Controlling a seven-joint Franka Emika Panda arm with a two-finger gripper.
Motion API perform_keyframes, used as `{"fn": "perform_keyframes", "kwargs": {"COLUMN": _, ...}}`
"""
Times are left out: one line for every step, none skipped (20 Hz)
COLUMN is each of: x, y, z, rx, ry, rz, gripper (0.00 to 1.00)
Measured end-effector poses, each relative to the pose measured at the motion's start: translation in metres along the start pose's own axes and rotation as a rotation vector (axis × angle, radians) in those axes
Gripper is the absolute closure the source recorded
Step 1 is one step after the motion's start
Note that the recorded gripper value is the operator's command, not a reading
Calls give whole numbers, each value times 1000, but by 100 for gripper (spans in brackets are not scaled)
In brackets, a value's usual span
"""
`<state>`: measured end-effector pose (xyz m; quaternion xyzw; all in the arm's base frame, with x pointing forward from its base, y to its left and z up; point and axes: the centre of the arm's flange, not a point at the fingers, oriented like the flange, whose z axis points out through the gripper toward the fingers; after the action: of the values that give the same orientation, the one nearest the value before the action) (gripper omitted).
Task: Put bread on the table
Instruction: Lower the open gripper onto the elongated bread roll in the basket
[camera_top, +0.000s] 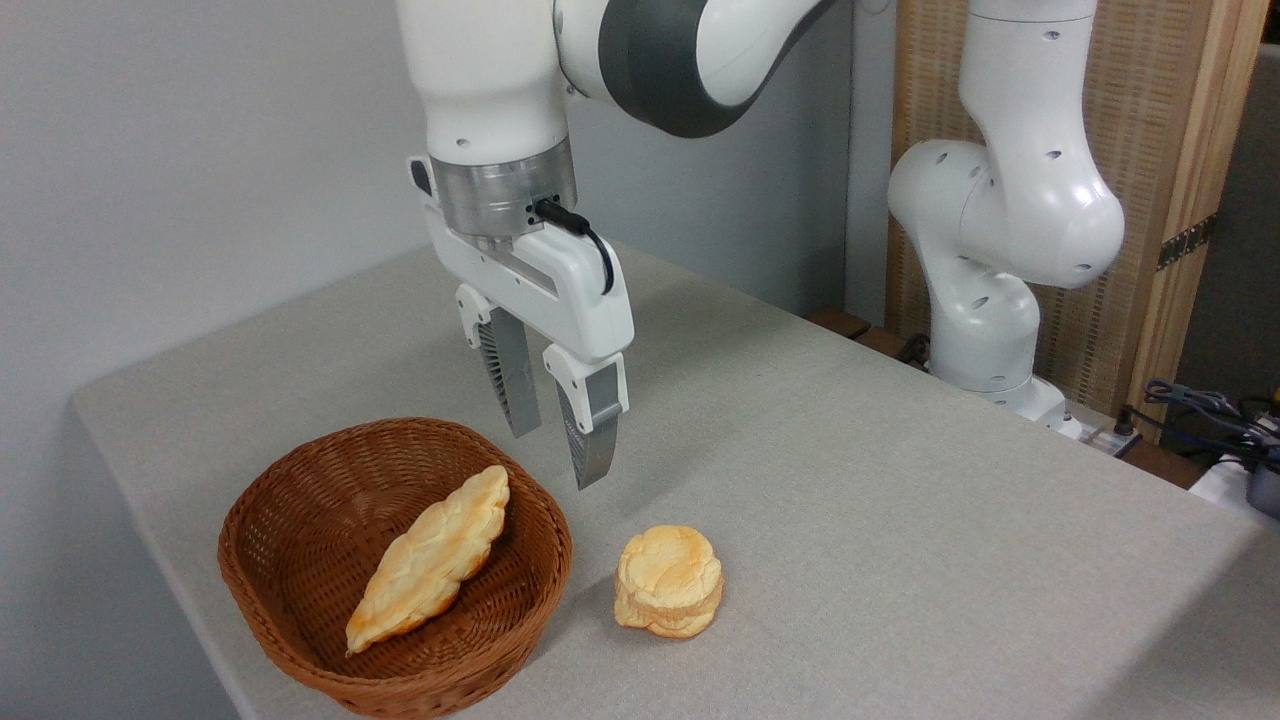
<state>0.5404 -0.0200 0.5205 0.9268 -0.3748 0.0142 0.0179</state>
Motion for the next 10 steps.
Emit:
{"fn": "perform_keyframes", "kwargs": {"x": 1, "y": -1, "z": 3, "rx": -5, "ry": 0, "rz": -31, "gripper": 0}}
{"fn": "perform_keyframes", "kwargs": {"x": 4, "y": -2, "z": 7, "rx": -4, "ry": 3, "rz": -63, "gripper": 0}}
{"fn": "perform_keyframes", "kwargs": {"x": 9, "y": -3, "z": 11, "rx": 3, "ry": 13, "rz": -94, "gripper": 0}}
{"fn": "perform_keyframes", "kwargs": {"x": 14, "y": -5, "z": 15, "rx": 13, "ry": 25, "rz": -130, "gripper": 0}}
{"fn": "perform_keyframes", "kwargs": {"x": 19, "y": -6, "z": 21, "rx": 20, "ry": 33, "rz": -162, "gripper": 0}}
{"fn": "perform_keyframes", "kwargs": {"x": 25, "y": -6, "z": 26, "rx": 25, "ry": 40, "rz": -186, "gripper": 0}}
{"fn": "perform_keyframes", "kwargs": {"x": 31, "y": -5, "z": 32, "rx": 29, "ry": 45, "rz": -197, "gripper": 0}}
{"fn": "perform_keyframes", "kwargs": {"x": 38, "y": -2, "z": 38, "rx": 32, "ry": 51, "rz": -204, "gripper": 0}}
{"fn": "perform_keyframes", "kwargs": {"x": 44, "y": 0, "z": 43, "rx": 34, "ry": 55, "rz": -211, "gripper": 0}}
{"fn": "perform_keyframes", "kwargs": {"x": 50, "y": 1, "z": 49, "rx": 37, "ry": 59, "rz": -217, "gripper": 0}}
